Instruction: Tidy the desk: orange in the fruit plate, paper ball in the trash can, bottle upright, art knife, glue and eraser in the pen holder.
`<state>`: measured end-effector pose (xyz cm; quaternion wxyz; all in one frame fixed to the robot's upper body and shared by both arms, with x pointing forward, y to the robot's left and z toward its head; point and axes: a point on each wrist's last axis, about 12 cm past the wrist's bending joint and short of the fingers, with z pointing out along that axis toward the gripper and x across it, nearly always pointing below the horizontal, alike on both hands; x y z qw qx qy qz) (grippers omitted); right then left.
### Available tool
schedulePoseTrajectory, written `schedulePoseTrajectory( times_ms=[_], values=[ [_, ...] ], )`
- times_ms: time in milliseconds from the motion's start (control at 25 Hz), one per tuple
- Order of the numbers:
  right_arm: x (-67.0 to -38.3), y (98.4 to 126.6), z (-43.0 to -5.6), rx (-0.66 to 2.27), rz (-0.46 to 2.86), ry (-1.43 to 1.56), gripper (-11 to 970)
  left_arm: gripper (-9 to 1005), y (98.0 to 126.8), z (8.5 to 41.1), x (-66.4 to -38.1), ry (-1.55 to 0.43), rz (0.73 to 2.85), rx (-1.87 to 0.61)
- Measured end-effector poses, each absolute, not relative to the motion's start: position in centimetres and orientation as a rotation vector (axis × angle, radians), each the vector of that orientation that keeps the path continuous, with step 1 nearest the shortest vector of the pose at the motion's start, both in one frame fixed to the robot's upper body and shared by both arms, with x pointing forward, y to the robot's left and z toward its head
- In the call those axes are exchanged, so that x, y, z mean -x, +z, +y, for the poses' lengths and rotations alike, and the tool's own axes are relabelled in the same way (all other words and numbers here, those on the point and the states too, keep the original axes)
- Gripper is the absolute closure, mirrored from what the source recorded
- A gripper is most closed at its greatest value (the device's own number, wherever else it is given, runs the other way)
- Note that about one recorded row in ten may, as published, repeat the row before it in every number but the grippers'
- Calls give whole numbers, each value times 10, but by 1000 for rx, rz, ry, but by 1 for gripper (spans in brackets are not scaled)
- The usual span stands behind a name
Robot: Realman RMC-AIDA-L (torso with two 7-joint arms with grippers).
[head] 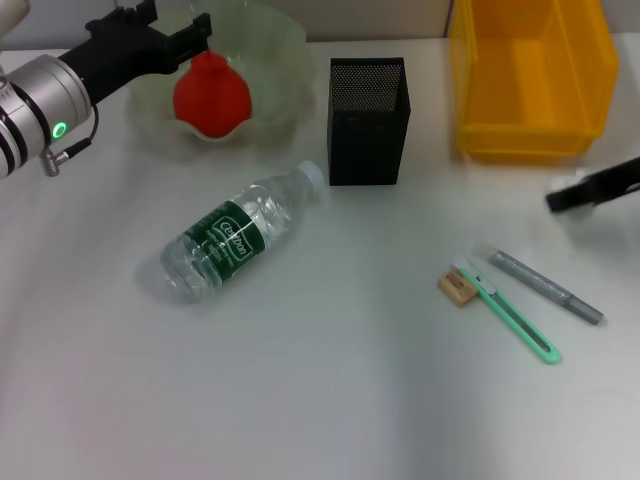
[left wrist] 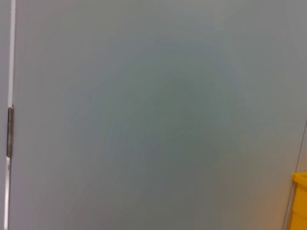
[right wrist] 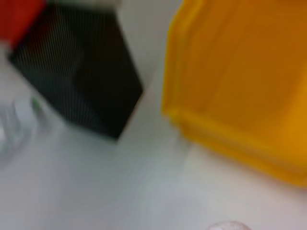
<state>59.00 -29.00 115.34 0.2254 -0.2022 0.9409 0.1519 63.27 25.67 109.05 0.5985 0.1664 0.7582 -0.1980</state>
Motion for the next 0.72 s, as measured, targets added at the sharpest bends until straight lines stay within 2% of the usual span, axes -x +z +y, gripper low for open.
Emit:
schedulePoseTrajectory(
  times_ms=[160, 320, 480, 720],
  values=[
    [-583, 1178, -305, 456, 2443, 494, 518, 261, 1090, 258, -630, -479, 1756, -380],
    [-585, 1190, -316, 391, 2180, 586, 518, 266, 1091, 259, -628, -501, 1744, -380],
    [-592, 1187, -322, 336, 2057, 563, 518, 270, 1092, 261, -625, -518, 1733, -378],
    [-613, 1162, -325, 251, 1869, 512, 519, 277, 1094, 264, -619, -556, 1706, -380]
  ],
)
